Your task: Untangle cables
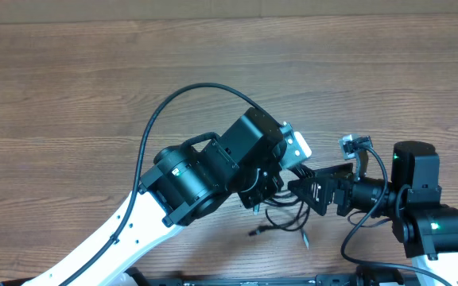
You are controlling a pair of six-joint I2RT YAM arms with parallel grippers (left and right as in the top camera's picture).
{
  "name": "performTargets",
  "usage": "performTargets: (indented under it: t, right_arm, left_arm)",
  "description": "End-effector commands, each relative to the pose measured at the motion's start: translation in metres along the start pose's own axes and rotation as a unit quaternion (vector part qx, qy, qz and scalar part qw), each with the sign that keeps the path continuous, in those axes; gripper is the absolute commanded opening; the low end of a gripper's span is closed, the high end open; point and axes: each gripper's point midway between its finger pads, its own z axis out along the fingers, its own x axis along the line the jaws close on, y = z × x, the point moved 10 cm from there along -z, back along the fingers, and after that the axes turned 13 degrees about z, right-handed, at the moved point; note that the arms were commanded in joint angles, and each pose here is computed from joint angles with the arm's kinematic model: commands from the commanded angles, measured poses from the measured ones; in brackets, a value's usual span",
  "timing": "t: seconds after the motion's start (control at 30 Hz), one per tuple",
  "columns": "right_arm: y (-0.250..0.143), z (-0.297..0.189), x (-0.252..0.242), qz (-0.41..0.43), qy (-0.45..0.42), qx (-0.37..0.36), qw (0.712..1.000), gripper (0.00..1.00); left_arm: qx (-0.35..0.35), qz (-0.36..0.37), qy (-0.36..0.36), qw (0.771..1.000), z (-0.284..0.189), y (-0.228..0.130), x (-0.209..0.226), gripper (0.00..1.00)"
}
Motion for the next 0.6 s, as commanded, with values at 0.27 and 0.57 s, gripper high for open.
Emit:
performTargets:
  t: [0.27, 0.57]
  right_arm:
    - [-0.001, -0.002, 0.015, -0.037, 0.085, 0.020, 0.995, 0.04]
    - [0.003, -0.001, 0.005, 0.025, 0.013, -0.010, 1.000, 0.04]
  left_arm:
    - [-0.113, 0.047, -0.033, 0.992, -0.017, 0.027, -0.004, 0.06]
    - [-0.044, -0.094, 0.106, 0.989, -0.016, 0.014, 0.016, 0.82]
